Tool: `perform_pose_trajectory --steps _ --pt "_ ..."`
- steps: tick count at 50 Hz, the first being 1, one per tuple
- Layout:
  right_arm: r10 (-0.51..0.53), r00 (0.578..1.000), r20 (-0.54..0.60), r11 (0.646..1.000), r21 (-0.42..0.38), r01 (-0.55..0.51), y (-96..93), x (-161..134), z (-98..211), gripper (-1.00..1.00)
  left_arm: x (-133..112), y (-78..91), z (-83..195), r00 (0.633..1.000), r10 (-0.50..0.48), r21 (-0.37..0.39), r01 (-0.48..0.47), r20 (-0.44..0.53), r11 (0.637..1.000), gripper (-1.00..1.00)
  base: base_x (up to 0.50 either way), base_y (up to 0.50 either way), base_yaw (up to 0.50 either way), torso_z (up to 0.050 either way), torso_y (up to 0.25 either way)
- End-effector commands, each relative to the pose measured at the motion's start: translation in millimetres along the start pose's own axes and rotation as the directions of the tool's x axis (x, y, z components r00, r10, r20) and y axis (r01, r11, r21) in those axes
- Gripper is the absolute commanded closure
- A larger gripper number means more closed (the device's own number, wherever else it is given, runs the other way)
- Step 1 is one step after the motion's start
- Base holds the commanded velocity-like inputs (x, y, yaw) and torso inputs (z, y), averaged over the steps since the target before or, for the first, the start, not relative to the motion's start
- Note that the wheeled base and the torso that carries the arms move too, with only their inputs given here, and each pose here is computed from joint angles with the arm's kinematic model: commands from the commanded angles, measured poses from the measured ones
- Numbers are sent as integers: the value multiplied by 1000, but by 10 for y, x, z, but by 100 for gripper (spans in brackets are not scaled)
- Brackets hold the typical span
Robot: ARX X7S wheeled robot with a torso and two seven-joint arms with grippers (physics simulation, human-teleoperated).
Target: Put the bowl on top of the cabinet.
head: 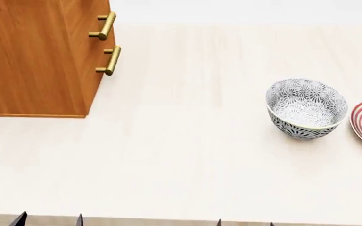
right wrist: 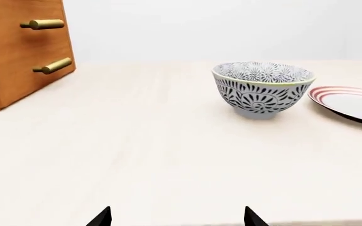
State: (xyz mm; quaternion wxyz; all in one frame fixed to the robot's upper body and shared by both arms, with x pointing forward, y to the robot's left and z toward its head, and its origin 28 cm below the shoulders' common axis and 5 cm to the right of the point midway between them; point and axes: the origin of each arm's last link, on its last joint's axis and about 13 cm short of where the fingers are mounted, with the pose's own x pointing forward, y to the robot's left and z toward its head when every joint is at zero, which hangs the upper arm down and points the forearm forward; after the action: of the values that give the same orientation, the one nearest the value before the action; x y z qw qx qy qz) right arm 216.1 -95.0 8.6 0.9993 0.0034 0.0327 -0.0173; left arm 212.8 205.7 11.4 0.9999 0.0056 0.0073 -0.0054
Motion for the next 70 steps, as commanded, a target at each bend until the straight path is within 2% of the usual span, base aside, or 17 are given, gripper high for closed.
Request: perform_pose_trajectory --steps 1,2,17,19,24,46,50,51,53,54,55,57,60,64,70 --pt "16 1000 -21 1000 -9 -16 6 12 -14 -100 -28 -13 12 999 -33 -4 34 43 999 -100 0 0 0 26 0" --pt "17 1000 -21 1000 -9 -18 7 10 -13 -100 -27 -5 8 999 -45 -19 45 19 999 -100 0 0 0 50 0" --pt "23 999 -23 1000 -14 -24 16 20 -24 -100 -21 -6 5 999 -50 -19 50 14 999 -100 0 0 0 50 0" --pt "34 999 -27 999 -25 -34 39 26 -46 -100 30 -15 -11 999 -32 12 32 -24 999 -100 0 0 0 44 0" --pt "32 999 -23 999 -22 -32 28 13 -31 -100 5 -8 -3 999 -53 -5 53 2 999 -100 0 0 0 31 0" --pt "35 999 -25 999 -32 -36 40 7 -43 -100 1 -13 -9 998 -56 -7 56 -12 998 -100 0 0 0 50 0" --pt "27 999 -19 999 -33 -28 35 -3 -29 -100 -4 -14 -8 999 -47 -3 47 -8 999 -100 0 0 0 50 0" --pt "-8 1000 -24 999 -49 7 34 -5 -21 -100 -4 -18 -7 999 -39 1 39 -8 999 -100 0 0 0 50 0" --pt "-9 1000 -15 999 -53 8 36 -25 2 -100 -9 -35 4 1000 -28 27 29 -8 999 -100 0 0 0 46 0" --pt "-26 999 -19 998 -57 25 35 -30 14 -100 -31 -54 20 998 -44 55 42 40 998 -100 0 0 0 0 0" --pt "-62 998 -6 995 -78 62 34 -42 32 -100 -44 -75 27 999 -27 86 23 41 996 -100 0 0 0 0 0" --pt "-72 997 -3 994 -84 71 52 -85 65 -100 -81 -105 53 998 -28 129 21 48 991 -100 0 0 0 0 0" --pt "-97 994 47 985 -141 103 84 -190 105 -100 -188 -127 211 996 -21 145 8 88 989 -100 0 0 0 0 0" --pt "-70 992 101 988 -128 83 83 -364 204 -100 -381 -197 416 990 -44 159 22 133 987 -100 0 0 0 0 0" --pt "-47 990 132 990 -125 64 95 -457 240 -100 -582 -260 607 985 -37 183 6 168 983 -100 0 0 0 0 0"
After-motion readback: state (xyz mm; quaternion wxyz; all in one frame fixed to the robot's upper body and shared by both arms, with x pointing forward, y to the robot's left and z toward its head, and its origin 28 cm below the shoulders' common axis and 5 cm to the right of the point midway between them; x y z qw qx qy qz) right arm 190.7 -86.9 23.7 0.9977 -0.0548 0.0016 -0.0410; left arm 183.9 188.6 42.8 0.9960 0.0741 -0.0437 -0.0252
